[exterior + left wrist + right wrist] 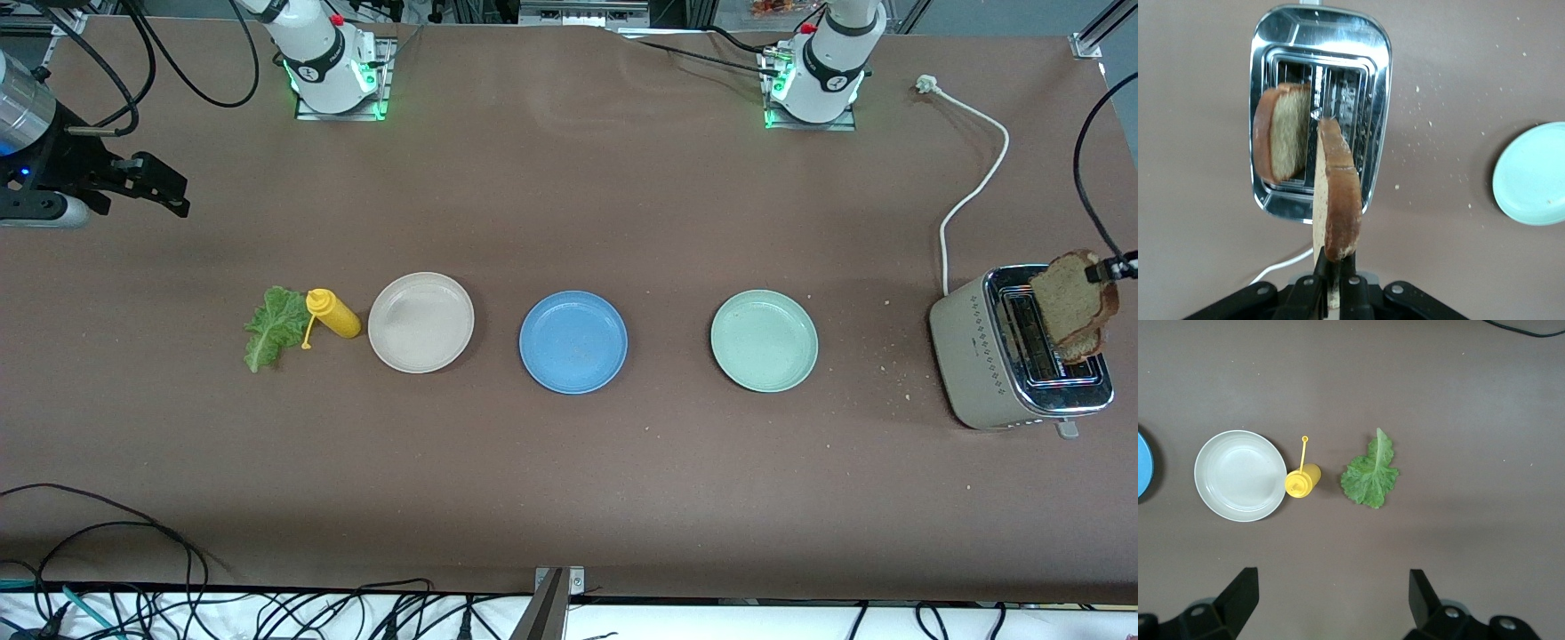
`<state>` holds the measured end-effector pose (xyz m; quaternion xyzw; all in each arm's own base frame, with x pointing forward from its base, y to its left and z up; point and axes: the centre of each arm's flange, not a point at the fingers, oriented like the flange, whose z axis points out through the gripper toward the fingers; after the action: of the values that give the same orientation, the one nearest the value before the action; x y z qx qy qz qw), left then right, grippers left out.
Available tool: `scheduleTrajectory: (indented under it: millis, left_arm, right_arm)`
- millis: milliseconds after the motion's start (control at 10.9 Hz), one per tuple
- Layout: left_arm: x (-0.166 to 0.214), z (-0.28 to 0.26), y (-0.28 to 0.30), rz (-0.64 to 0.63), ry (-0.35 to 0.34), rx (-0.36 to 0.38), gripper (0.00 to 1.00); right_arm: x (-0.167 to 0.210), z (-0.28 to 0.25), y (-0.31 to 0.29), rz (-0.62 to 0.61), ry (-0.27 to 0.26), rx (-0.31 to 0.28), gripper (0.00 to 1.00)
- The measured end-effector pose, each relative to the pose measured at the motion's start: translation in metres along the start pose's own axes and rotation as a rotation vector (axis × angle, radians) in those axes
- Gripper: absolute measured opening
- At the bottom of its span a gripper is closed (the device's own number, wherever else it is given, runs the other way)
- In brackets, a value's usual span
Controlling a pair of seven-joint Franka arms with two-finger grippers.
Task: Make sandwich in blue plate with both arms
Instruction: 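Lift the bread slice up out of the toaster with the left gripper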
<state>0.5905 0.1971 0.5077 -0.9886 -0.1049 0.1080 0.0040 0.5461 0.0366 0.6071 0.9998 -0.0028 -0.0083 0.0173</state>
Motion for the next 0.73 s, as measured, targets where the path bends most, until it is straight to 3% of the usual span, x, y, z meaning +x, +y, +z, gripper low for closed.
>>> scheduleTrajectory:
  millis: [183, 457, 732]
  left_arm:
    - [-0.023, -0.019, 0.022, 0.018, -0.047, -0.038, 0.08]
    - [-0.03, -0.009, 0.074, -0.05, -0.123, -0.246, 0.08]
    - [-0.037, 0.029, 0.138, -0.067, -0.233, -0.408, 0.08]
  right_arm:
    - [0.0, 0.0, 0.0, 0.0, 0.0, 0.0, 1.0]
    - [0.0, 0.0, 0.0, 0.0, 0.0, 0.0, 1.0]
    - [0.0, 0.0, 0.0, 0.0, -0.001, 0.0, 1.0]
